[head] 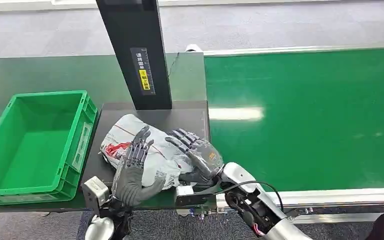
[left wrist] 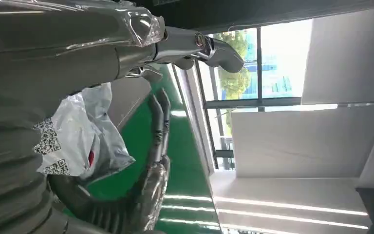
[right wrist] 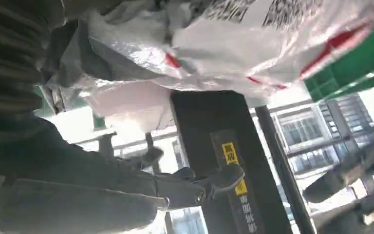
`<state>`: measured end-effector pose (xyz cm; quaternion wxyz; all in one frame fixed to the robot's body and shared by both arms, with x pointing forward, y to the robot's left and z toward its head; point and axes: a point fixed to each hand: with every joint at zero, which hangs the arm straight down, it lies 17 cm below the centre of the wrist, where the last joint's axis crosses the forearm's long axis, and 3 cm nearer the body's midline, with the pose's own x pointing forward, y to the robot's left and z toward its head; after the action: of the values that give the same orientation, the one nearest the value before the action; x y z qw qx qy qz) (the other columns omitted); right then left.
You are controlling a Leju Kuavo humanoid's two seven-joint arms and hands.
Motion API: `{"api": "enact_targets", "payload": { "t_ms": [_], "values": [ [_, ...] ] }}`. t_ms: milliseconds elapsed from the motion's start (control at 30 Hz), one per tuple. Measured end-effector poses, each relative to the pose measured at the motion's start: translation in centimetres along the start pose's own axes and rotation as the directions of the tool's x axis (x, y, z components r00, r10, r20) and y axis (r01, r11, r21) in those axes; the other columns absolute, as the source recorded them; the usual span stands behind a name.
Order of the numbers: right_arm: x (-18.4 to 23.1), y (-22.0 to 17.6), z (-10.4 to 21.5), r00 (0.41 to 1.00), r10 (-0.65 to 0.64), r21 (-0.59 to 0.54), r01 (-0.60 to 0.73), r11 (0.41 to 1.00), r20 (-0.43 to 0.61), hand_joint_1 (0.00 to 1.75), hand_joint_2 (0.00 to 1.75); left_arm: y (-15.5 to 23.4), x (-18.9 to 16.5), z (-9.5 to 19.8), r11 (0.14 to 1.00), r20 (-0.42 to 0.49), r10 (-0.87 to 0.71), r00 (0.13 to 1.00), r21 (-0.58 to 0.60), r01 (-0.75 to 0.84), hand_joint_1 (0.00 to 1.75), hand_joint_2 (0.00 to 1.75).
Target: Moved the parcel from conveyor to table for the left to box.
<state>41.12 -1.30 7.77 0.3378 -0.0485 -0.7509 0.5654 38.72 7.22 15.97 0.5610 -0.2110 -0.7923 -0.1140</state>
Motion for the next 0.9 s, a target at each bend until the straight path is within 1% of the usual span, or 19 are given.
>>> {"api": "enact_targets", "payload": {
  "t_ms": [33,133,200,333,533,700,767,900],
  "values": [
    [0.2,-0.2,0.1,0.999,-0.042,-0.012,0.042,0.999,0.002,0.00,1.75,0.0,0.0,0.0,1.000,0.000,0.003,1.000,0.001,-0.003,0.00,1.75],
    [0.4,-0.7,0.2,0.996,-0.094,-0.038,0.094,0.995,0.010,0.00,1.75,0.1,0.0,0.0,1.000,-0.001,0.002,1.000,0.002,-0.002,0.00,1.75],
    [0.8,-1.2,0.6,0.986,-0.163,-0.072,0.164,0.984,0.024,0.00,1.75,0.2,-0.2,0.2,1.000,-0.004,0.002,1.000,0.009,-0.002,0.00,1.75],
    [0.8,-1.3,1.8,0.951,-0.310,-0.110,0.309,0.945,0.007,0.00,1.75,0.2,-0.7,0.9,1.000,-0.016,0.004,1.000,0.016,-0.003,0.00,1.75],
    [0.0,-2.1,3.7,0.909,-0.417,-0.196,0.406,0.893,-0.017,0.00,1.75,0.4,-1.0,1.5,1.000,-0.023,0.001,1.000,0.025,-0.001,0.00,1.75],
    [-0.5,-3.2,5.9,0.859,-0.512,-0.281,0.489,0.826,-0.008,0.00,1.75,0.5,-1.4,2.1,1.000,-0.033,-0.005,0.999,0.031,0.006,0.00,1.75],
    [-1.0,-3.9,6.8,0.845,-0.534,-0.321,0.504,0.802,-0.007,0.00,1.75,0.7,-1.6,2.3,0.998,-0.042,-0.038,0.998,0.038,0.040,0.00,1.75],
    [-1.9,-5.3,8.5,0.820,-0.573,-0.395,0.527,0.753,0.002,0.00,1.75,2.0,-1.9,2.1,0.967,-0.058,-0.236,0.970,0.081,0.240,0.00,1.75]
  ]
}}
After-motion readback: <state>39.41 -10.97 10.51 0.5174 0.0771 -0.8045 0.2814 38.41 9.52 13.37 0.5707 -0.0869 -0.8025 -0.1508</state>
